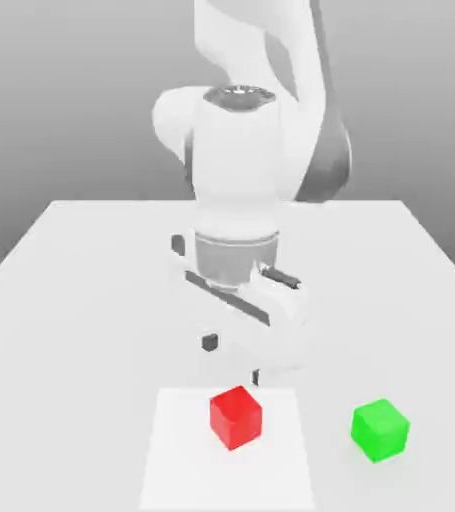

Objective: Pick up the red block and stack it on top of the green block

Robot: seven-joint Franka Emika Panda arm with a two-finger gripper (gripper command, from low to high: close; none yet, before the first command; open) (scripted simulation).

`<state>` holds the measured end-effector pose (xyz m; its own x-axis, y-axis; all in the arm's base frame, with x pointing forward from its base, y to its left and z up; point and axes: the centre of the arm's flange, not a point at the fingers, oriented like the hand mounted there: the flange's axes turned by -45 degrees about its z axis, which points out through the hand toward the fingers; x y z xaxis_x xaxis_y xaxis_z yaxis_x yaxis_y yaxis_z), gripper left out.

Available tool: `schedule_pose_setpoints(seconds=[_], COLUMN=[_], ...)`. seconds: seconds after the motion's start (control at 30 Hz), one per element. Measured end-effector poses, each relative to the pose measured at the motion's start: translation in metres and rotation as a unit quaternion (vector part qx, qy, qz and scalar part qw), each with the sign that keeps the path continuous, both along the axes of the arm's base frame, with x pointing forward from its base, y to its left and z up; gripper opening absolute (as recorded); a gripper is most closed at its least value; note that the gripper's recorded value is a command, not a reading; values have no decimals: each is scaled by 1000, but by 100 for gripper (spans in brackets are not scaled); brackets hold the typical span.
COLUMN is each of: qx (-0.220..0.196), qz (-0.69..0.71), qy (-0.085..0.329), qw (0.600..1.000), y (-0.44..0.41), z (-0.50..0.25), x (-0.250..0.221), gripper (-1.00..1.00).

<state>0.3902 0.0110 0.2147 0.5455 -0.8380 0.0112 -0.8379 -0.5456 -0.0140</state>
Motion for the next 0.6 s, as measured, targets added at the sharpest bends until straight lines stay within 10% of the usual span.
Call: schedule_pose_setpoints(seconds=[0.2, 0.23, 0.6], qx=[1, 1, 1], qz=[-12, -12, -12], qy=[9, 9, 8], qw=[1000, 1000, 1000], y=[0, 0, 0], z=[-63, -69, -34], x=[-5, -5, -4], gripper=[0, -100, -100])
